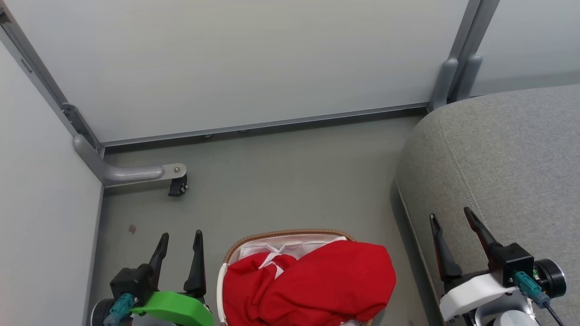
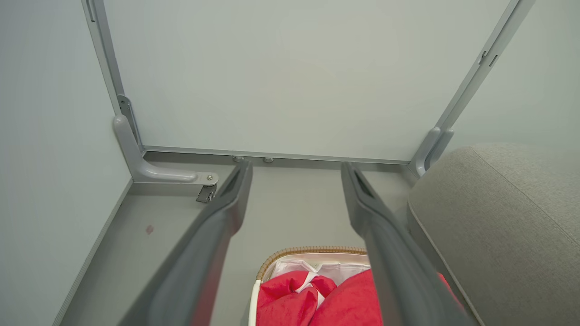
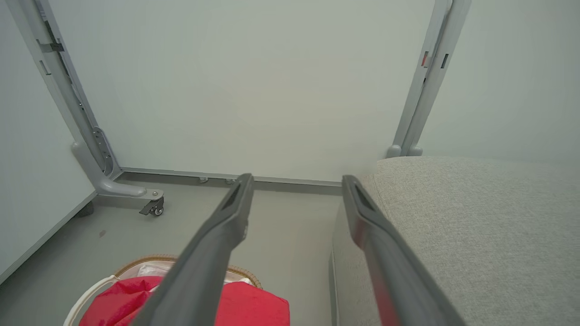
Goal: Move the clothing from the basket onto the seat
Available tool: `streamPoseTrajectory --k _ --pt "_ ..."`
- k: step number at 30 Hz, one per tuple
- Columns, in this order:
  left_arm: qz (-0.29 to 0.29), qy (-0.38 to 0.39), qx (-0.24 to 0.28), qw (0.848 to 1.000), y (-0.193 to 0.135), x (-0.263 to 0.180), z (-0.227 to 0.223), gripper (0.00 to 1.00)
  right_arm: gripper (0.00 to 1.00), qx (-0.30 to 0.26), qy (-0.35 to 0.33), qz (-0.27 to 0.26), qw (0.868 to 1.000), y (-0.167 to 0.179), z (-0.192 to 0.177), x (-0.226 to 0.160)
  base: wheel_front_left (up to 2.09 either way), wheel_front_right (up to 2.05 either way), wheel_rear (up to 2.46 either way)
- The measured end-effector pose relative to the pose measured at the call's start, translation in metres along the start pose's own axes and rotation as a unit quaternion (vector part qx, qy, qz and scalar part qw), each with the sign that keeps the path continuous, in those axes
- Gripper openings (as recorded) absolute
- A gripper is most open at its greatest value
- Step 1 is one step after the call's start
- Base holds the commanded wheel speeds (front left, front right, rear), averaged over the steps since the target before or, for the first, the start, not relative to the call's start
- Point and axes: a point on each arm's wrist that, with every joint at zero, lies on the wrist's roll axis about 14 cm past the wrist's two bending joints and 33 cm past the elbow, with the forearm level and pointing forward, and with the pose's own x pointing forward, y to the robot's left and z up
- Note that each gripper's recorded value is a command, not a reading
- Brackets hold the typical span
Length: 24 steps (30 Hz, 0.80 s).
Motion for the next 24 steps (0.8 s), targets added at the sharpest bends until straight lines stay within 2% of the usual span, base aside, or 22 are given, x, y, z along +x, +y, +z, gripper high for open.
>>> streamPoseTrajectory --k 24 --pt "-0.002 0.006 0.004 1.000 -0.0009 0.0003 -0.0046 1.00 1.00 -0.006 0.006 0.001 1.000 -0.0002 -0.0041 0.0001 0.00 0.00 0.00"
